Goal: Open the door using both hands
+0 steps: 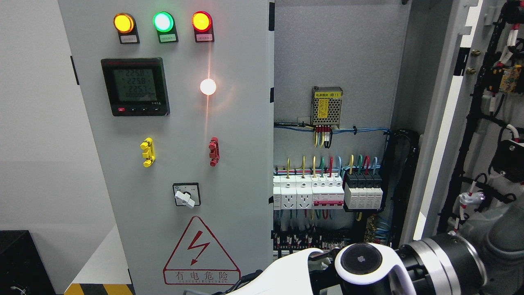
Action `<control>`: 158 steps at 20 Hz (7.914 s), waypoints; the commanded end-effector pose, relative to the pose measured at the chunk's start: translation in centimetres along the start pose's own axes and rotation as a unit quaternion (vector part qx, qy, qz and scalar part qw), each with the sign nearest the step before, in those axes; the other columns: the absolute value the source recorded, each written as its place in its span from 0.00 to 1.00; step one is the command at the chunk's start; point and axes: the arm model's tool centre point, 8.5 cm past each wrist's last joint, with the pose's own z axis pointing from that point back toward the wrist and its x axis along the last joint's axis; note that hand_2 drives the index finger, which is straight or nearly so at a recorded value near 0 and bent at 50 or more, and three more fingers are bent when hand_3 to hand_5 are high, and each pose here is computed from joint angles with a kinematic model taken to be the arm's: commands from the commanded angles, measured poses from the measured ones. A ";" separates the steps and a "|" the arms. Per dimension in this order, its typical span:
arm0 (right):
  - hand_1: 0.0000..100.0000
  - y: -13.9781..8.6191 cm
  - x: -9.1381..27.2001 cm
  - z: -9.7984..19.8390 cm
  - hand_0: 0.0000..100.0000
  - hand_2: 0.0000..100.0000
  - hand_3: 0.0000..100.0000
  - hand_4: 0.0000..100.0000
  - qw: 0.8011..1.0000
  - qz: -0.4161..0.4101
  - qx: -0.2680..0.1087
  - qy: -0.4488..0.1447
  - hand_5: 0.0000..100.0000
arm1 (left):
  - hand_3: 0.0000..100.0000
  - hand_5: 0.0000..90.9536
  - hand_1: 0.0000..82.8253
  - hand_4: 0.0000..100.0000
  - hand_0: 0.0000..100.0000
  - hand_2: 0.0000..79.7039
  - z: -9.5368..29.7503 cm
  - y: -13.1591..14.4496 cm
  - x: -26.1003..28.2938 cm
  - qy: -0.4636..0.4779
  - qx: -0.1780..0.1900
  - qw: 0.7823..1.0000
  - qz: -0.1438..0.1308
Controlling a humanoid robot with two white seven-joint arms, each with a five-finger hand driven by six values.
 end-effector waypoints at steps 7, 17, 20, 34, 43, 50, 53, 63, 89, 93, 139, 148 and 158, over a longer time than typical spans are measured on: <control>0.00 0.0 0.0 0.0 0.19 0.00 0.00 0.00 1.000 -0.006 0.000 -0.001 0.00 | 0.00 0.00 0.00 0.00 0.00 0.00 0.6 -0.5 0.2 -0.002 -0.009 1.000 -0.002; 0.00 0.0 0.0 0.0 0.19 0.00 0.00 0.00 1.000 -0.006 0.000 -0.001 0.00 | 0.00 0.00 0.00 0.00 0.00 0.00 6.4 2.4 2.7 -0.021 0.025 0.999 -0.023; 0.00 0.0 0.0 0.0 0.19 0.00 0.00 0.00 1.000 -0.005 0.000 -0.001 0.00 | 0.00 0.00 0.00 0.00 0.00 0.00 8.6 2.7 2.9 -0.020 0.030 0.999 -0.033; 0.00 0.0 0.0 0.0 0.19 0.00 0.00 0.00 1.000 -0.005 0.000 -0.001 0.00 | 0.00 0.00 0.00 0.00 0.00 0.00 19.5 6.6 2.8 -0.035 0.127 0.991 -0.006; 0.00 0.0 0.0 0.0 0.19 0.00 0.00 0.00 1.000 -0.005 0.000 -0.001 0.00 | 0.00 0.00 0.00 0.00 0.00 0.00 27.6 8.3 -5.1 0.015 0.225 0.972 0.062; 0.00 0.0 0.0 0.0 0.19 0.00 0.00 0.00 1.000 -0.006 0.000 -0.001 0.00 | 0.00 0.00 0.00 0.00 0.00 0.00 33.3 6.7 -13.5 0.067 0.293 0.945 0.128; 0.00 0.0 0.0 0.0 0.19 0.00 0.00 0.00 1.000 -0.006 0.000 -0.001 0.00 | 0.00 0.00 0.00 0.00 0.00 0.00 35.4 5.5 -17.1 0.093 0.318 0.932 0.143; 0.00 0.0 0.0 0.0 0.19 0.00 0.00 0.00 1.000 -0.005 0.000 -0.001 0.00 | 0.00 0.00 0.00 0.00 0.00 0.00 43.8 0.0 -30.0 0.191 0.421 0.865 0.196; 0.00 0.0 0.0 0.0 0.19 0.00 0.00 0.00 1.000 -0.005 0.000 -0.001 0.00 | 0.00 0.00 0.00 0.00 0.00 0.00 63.7 -10.6 -49.6 0.378 0.660 0.563 0.323; 0.00 0.0 0.0 0.0 0.19 0.00 0.00 0.00 1.000 -0.005 0.000 -0.001 0.00 | 0.00 0.00 0.00 0.00 0.00 0.00 64.8 -13.1 -51.1 0.399 0.672 0.522 0.342; 0.00 -1.9 16.5 12.3 0.19 0.00 0.00 0.00 0.914 0.047 -0.026 -0.403 0.00 | 0.00 0.00 0.00 0.00 0.00 0.00 61.4 -30.1 -56.3 0.571 0.605 0.363 0.420; 0.00 0.4 20.5 23.1 0.19 0.00 0.00 0.00 0.824 0.078 -0.016 -0.562 0.00 | 0.00 0.00 0.00 0.00 0.00 0.00 61.1 -29.8 -56.4 0.567 0.606 0.366 0.421; 0.00 4.1 20.0 31.8 0.19 0.00 0.00 0.00 0.664 0.129 0.036 -0.736 0.00 | 0.00 0.00 0.00 0.00 0.00 0.00 60.9 -28.8 -56.5 0.559 0.609 0.374 0.420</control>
